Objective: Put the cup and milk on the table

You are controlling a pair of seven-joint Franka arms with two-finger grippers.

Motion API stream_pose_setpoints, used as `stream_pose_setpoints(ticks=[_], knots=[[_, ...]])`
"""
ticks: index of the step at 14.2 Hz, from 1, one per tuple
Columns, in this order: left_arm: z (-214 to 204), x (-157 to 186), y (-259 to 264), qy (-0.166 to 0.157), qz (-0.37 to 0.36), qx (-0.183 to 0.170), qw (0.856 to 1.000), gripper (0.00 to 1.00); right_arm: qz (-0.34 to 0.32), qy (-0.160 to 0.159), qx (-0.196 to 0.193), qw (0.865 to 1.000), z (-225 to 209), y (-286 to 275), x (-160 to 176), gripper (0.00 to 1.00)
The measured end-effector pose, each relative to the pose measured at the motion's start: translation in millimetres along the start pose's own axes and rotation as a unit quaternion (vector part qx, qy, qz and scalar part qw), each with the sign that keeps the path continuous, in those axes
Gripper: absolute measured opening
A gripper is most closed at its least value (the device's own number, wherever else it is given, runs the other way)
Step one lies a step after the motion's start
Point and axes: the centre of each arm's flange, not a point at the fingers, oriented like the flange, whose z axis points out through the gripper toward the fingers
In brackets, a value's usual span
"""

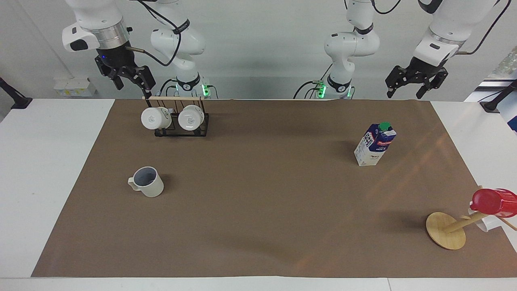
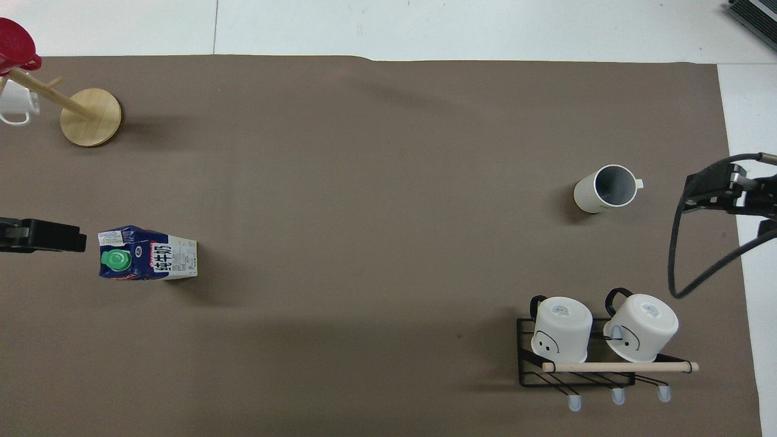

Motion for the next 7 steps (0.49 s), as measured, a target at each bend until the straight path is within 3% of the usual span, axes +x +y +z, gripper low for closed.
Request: stream_pose_setpoints(ticks=[7], knots=[[0.0, 0.0, 0.0, 0.000, 0.000, 0.000, 1.000, 1.00, -0.020, 0.003, 0.001, 1.000, -0.5, -0.3, 0.7, 1.00]])
